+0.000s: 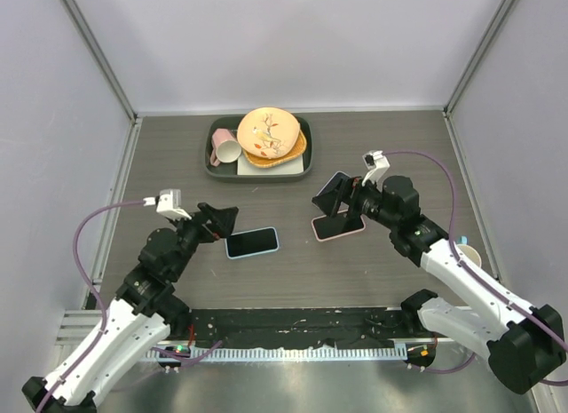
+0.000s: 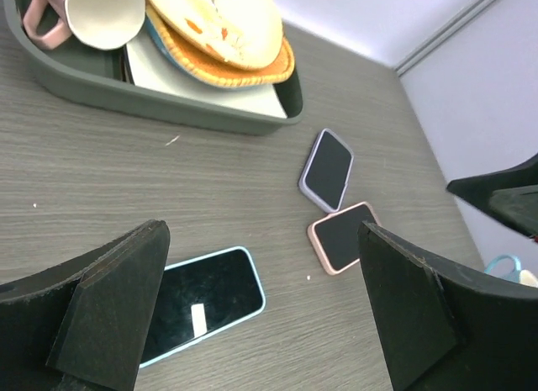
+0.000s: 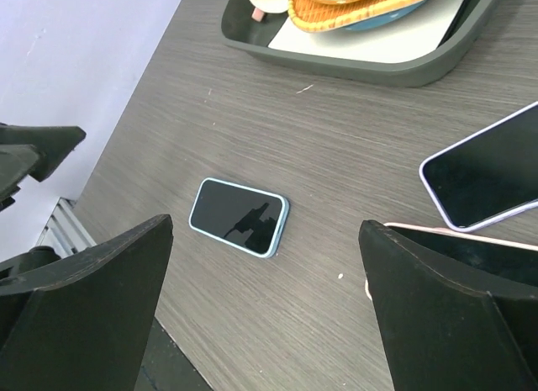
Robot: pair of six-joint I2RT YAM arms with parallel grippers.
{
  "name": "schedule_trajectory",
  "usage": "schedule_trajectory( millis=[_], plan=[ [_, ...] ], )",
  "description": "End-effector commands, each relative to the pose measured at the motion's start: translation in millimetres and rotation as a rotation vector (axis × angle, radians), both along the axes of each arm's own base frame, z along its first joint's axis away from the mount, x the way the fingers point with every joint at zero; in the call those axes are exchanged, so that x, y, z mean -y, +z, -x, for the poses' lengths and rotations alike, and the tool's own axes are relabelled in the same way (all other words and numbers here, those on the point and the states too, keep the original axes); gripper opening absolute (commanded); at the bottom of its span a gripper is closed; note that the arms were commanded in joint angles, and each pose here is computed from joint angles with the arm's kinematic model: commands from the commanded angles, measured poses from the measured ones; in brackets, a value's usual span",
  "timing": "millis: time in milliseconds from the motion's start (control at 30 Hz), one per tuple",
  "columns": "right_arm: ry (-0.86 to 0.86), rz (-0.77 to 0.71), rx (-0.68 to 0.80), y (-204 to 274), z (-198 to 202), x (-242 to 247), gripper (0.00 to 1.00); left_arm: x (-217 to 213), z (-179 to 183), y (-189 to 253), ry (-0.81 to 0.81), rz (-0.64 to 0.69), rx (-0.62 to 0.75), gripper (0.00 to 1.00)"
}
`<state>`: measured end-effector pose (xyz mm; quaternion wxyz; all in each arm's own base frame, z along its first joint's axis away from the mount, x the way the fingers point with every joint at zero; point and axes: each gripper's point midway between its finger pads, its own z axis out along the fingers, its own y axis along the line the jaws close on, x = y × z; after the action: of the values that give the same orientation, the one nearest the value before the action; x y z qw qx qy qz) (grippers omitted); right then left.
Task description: Put the phone into the phone case
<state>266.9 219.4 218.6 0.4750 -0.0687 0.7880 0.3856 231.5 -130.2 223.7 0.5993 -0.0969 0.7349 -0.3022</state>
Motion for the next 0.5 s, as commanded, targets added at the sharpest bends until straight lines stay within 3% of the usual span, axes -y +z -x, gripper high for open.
schedule_trajectory(
  millis=[0,233,467],
  plan=[
    [-0.084,0.014,0.051,6,-10,13,0.99,18,-7,-8,-0.076,-0.065,-0.048,1.00],
    [-0.180,0.048,0.010,-6,-21,27,0.99,45,-23,-35,-0.162,-0.135,-0.178,1.00],
    [-0.361,0.084,0.062,0,-34,59,1.00,62,-25,-31,-0.255,-0.150,-0.126,1.00]
  ],
)
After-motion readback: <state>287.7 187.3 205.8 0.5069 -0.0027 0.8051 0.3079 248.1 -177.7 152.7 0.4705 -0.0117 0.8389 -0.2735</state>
